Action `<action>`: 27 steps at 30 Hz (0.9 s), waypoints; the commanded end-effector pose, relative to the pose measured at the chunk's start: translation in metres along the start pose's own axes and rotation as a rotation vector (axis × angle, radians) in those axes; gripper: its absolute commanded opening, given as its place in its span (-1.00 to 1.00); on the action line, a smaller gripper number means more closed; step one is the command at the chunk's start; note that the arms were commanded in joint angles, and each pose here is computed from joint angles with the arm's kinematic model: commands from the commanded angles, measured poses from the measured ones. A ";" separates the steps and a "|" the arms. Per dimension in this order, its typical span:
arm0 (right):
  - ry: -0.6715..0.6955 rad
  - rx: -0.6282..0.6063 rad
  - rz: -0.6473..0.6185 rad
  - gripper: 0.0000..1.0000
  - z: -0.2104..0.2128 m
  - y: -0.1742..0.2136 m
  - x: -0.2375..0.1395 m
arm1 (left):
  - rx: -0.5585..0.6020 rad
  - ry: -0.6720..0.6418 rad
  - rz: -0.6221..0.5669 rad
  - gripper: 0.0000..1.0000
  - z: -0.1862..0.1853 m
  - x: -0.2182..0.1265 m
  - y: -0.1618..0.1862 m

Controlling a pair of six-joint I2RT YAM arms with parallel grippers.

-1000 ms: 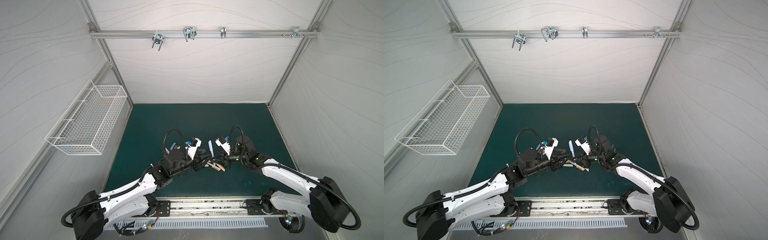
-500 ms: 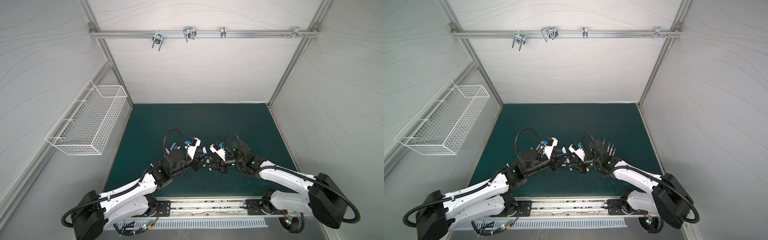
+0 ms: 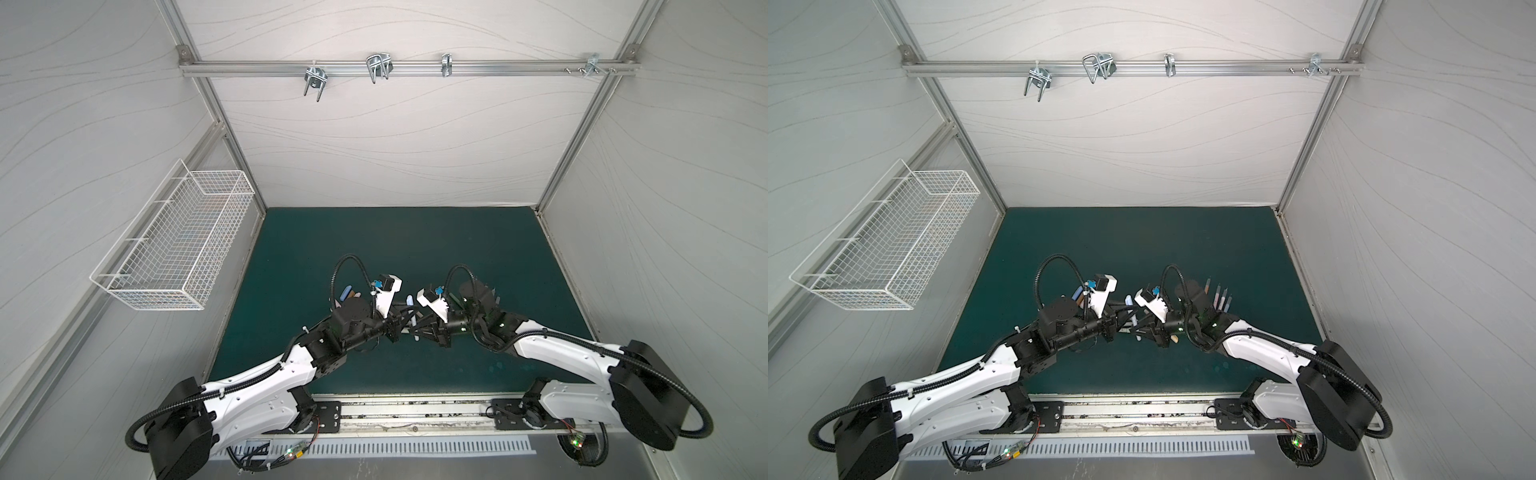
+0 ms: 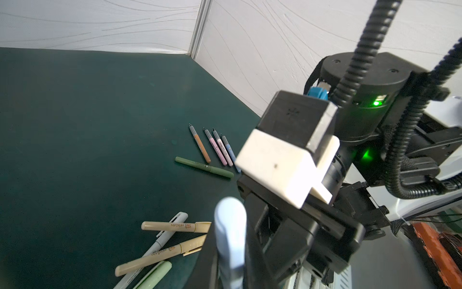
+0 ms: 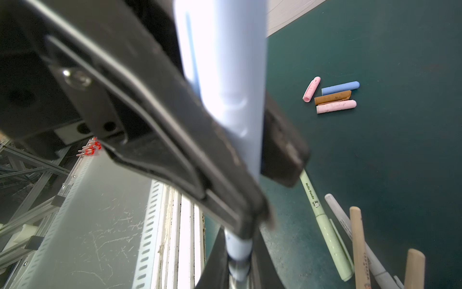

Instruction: Open the pen caps

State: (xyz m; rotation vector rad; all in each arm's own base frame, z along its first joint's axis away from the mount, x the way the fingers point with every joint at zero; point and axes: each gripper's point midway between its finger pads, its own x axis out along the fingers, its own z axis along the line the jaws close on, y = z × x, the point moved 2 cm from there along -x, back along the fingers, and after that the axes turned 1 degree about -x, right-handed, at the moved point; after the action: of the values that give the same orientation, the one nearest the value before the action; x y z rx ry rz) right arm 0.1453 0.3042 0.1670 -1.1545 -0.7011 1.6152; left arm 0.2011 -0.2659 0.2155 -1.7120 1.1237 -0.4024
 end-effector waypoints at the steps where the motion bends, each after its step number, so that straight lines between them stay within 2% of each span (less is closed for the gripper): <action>1: -0.023 -0.038 -0.012 -0.84 0.008 -0.003 -0.001 | 0.005 -0.029 -0.080 -1.00 0.001 -0.002 -0.025; 5: -0.004 -0.066 -0.042 -0.49 0.010 -0.005 -0.007 | -0.068 -0.035 -0.103 -1.00 0.014 -0.004 -0.025; 6: -0.002 -0.071 -0.053 -0.44 0.010 -0.006 -0.009 | -0.084 -0.016 -0.133 -1.00 0.014 -0.005 -0.031; 10: 0.003 -0.075 -0.085 -0.28 0.010 -0.009 -0.013 | -0.085 -0.015 -0.133 -1.00 0.016 -0.006 -0.031; 12: 0.005 -0.062 -0.101 -0.13 0.009 -0.010 -0.014 | -0.086 -0.013 -0.134 -1.00 0.016 -0.006 -0.031; 20: 0.026 -0.030 -0.184 0.05 0.003 -0.017 -0.021 | -0.101 0.050 -0.122 -1.00 0.009 -0.001 -0.027; 27: 0.015 -0.046 -0.212 0.02 0.004 -0.019 -0.021 | -0.098 0.108 -0.109 -1.00 0.000 0.000 -0.028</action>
State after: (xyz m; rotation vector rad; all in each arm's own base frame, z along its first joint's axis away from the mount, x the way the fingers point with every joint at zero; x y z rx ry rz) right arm 0.1495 0.2904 0.1765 -1.0979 -0.7491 1.4650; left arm 0.2170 -0.2595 0.2200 -1.8423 1.1437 -0.4147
